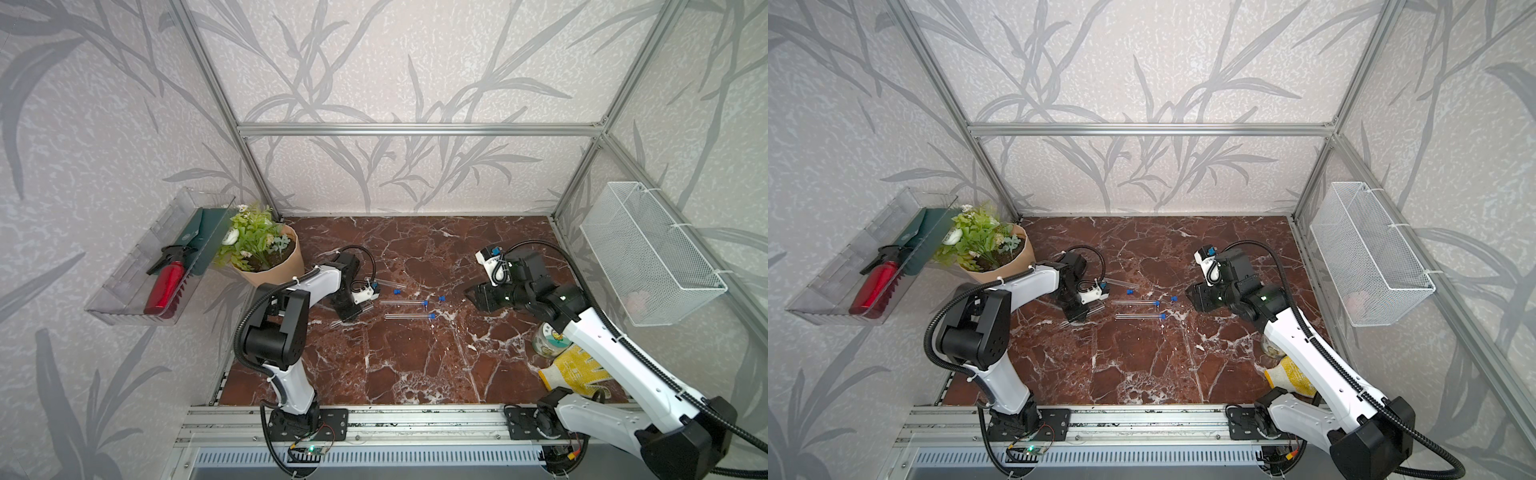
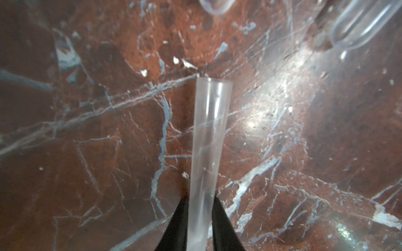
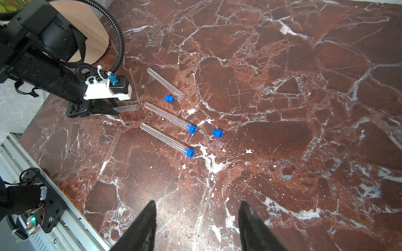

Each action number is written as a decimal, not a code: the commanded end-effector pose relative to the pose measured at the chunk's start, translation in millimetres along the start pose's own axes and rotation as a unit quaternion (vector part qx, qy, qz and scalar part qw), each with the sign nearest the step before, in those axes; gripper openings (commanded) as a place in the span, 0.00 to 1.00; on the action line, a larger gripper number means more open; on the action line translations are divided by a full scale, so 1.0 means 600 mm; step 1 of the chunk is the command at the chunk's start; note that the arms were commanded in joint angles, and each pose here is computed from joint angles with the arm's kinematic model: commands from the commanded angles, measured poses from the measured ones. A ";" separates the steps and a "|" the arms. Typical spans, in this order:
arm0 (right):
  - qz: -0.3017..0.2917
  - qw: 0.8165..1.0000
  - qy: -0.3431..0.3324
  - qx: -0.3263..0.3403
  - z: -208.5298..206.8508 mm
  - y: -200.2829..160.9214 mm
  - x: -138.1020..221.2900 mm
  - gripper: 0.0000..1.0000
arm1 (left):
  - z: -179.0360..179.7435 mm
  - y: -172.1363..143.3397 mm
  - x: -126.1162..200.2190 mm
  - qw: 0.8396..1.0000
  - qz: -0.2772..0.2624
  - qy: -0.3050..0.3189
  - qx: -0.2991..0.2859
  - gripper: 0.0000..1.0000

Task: Insert stoppers into test tubes
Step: Pick up the test tube at the center of the board, then adjust the test tube, then pick up the stopper from the center of the board.

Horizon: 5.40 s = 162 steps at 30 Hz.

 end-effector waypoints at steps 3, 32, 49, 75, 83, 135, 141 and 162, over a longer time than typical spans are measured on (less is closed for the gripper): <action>0.001 1.000 0.004 -0.004 0.003 0.003 0.010 0.60 | 0.001 -0.004 0.001 1.000 0.012 -0.010 0.002 0.19; 0.170 0.943 0.188 -0.214 0.084 0.040 -0.044 0.60 | -0.135 0.073 0.182 0.963 -0.260 0.005 -0.073 0.14; 0.227 0.921 0.218 -0.230 0.124 0.049 -0.124 0.59 | -0.179 0.106 0.196 0.938 -0.313 -0.021 -0.150 0.14; 0.260 0.910 0.212 -0.244 0.131 0.036 -0.180 0.32 | -0.191 0.116 0.187 0.939 -0.297 -0.028 -0.172 0.13; 0.268 0.909 0.205 -0.244 0.130 0.031 -0.181 0.25 | -0.191 0.119 0.185 0.941 -0.293 -0.026 -0.171 0.12; 0.273 0.893 0.246 -0.258 0.129 0.040 -0.167 0.12 | -0.212 0.086 0.164 0.910 -0.381 0.032 -0.162 0.10; 0.234 0.905 0.257 -0.246 0.117 0.063 -0.149 0.37 | -0.210 0.085 0.168 0.911 -0.377 0.043 -0.159 0.02; 0.048 0.847 0.084 0.523 -0.026 0.028 -0.159 0.52 | -0.166 0.087 0.137 0.942 -0.305 0.099 -0.100 0.00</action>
Point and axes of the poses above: each gripper's point midway between its finger pads, its own x axis back along the fingers, its own z axis along the line the jaws close on, y = z × x, the point moved 10 cm from there along x, back along the fingers, and after that the axes turned 7 degrees about -x, right-handed, at the moved point
